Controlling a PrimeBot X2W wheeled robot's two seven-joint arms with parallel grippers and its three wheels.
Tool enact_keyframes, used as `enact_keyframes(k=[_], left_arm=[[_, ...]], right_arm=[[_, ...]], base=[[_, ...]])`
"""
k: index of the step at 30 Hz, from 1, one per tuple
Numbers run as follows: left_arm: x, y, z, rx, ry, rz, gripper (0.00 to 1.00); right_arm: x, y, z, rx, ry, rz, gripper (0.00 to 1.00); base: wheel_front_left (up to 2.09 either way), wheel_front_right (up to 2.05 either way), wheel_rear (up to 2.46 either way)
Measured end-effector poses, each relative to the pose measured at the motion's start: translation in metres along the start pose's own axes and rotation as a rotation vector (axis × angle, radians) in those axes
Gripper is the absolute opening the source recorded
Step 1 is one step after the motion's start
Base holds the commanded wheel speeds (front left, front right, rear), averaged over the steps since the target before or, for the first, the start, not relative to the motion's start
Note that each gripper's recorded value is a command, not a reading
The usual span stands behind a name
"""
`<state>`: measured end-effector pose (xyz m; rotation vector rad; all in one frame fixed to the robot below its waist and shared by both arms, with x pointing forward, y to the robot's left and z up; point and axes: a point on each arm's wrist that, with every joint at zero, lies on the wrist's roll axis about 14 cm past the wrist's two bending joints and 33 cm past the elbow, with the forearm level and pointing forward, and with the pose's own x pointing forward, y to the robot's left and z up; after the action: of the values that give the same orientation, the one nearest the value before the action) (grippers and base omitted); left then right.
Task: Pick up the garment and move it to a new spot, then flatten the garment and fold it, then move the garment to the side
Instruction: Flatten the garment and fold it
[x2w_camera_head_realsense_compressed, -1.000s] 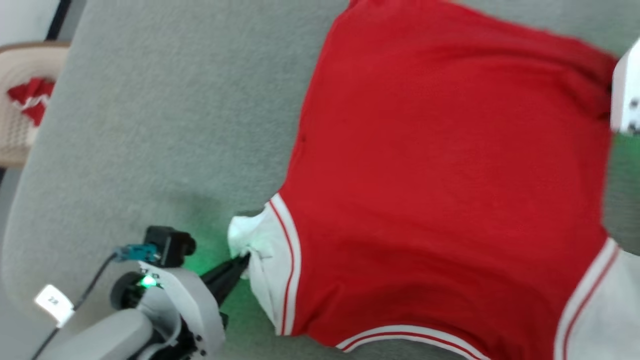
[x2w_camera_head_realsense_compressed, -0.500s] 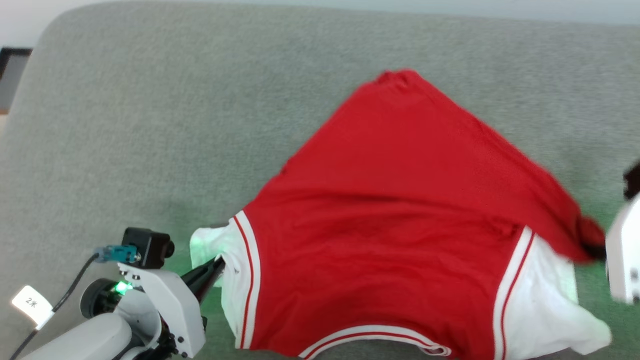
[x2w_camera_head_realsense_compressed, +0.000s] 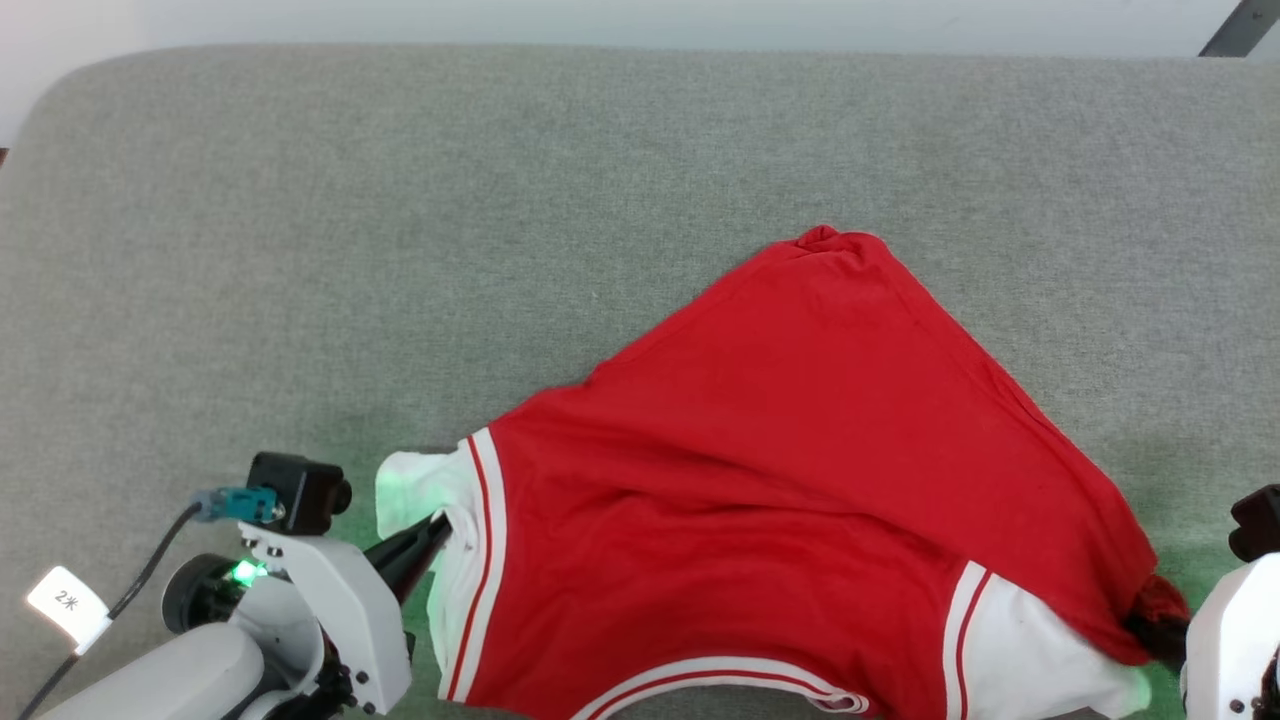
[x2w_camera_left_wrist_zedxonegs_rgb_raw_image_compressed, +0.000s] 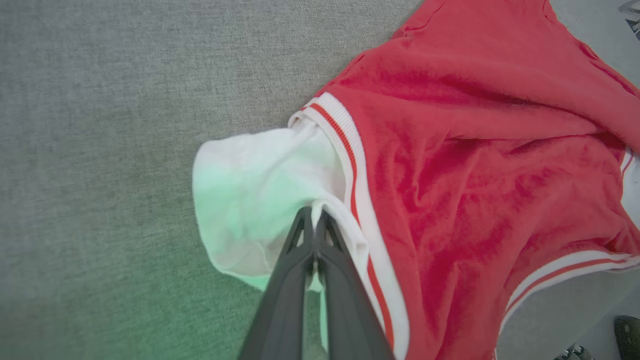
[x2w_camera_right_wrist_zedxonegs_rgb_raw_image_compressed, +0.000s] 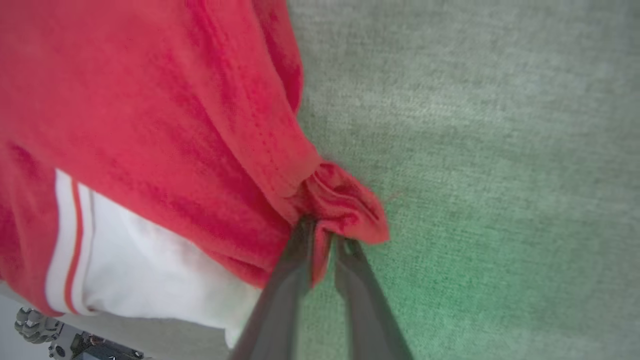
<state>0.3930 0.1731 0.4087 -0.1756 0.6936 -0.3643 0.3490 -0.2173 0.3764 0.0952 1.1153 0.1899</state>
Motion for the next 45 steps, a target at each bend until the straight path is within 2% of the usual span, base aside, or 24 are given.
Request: enact_keyframes(k=[5, 9, 13, 18, 23, 30, 35, 41, 42, 43, 44, 45], left_arm=[[0.001, 0.000, -0.001, 0.001, 0.001, -0.004, 0.00], [0.001, -0.001, -0.001, 0.000, 0.000, -0.007, 0.00], [-0.001, -0.001, -0.001, -0.006, -0.007, -0.005, 0.00], [-0.001, 0.000, 0.000, -0.011, -0.016, -0.006, 0.00], [0.002, -0.001, 0.003, -0.015, -0.026, -0.012, 0.00], [0.004, 0.005, 0.002, -0.022, -0.026, -0.003, 0.00], [0.002, 0.013, -0.006, -0.036, -0.018, 0.020, 0.00], [-0.003, 0.022, -0.013, -0.058, -0.015, 0.047, 0.00], [-0.003, 0.024, -0.015, -0.061, -0.011, 0.055, 0.00], [-0.004, 0.026, -0.017, -0.064, -0.009, 0.061, 0.00], [-0.005, 0.027, -0.018, -0.067, -0.008, 0.062, 0.00], [-0.005, 0.027, -0.019, -0.070, -0.008, 0.065, 0.00]], right_arm=[[-0.004, 0.004, 0.009, -0.018, -0.034, 0.011, 1.00], [-0.020, 0.006, 0.035, -0.052, -0.122, 0.020, 1.00], [-0.038, 0.015, 0.078, -0.102, -0.264, 0.027, 1.00], [-0.051, 0.058, 0.146, -0.234, -0.492, 0.109, 1.00], [-0.029, 0.095, 0.195, -0.324, -0.595, 0.173, 1.00], [0.021, 0.134, 0.225, -0.412, -0.546, 0.233, 1.00], [0.070, 0.148, 0.216, -0.479, -0.364, 0.240, 1.00], [0.105, 0.154, 0.200, -0.547, -0.168, 0.218, 1.00], [0.108, 0.153, 0.200, -0.546, -0.138, 0.212, 0.85], [0.112, 0.151, 0.199, -0.541, -0.110, 0.206, 0.36], [0.114, 0.151, 0.197, -0.540, -0.081, 0.202, 0.00], [0.115, 0.151, 0.197, -0.540, -0.061, 0.198, 0.00]], base=[[0.00, 0.00, 0.00], [0.00, 0.00, 0.00], [0.00, 0.00, 0.00], [0.00, 0.00, 0.00], [0.00, 0.00, 0.00], [0.00, 0.00, 0.00], [0.00, 0.00, 0.00], [0.00, 0.00, 0.00], [0.00, 0.00, 0.00], [0.00, 0.00, 0.00], [0.00, 0.00, 0.00], [0.00, 0.00, 0.00]])
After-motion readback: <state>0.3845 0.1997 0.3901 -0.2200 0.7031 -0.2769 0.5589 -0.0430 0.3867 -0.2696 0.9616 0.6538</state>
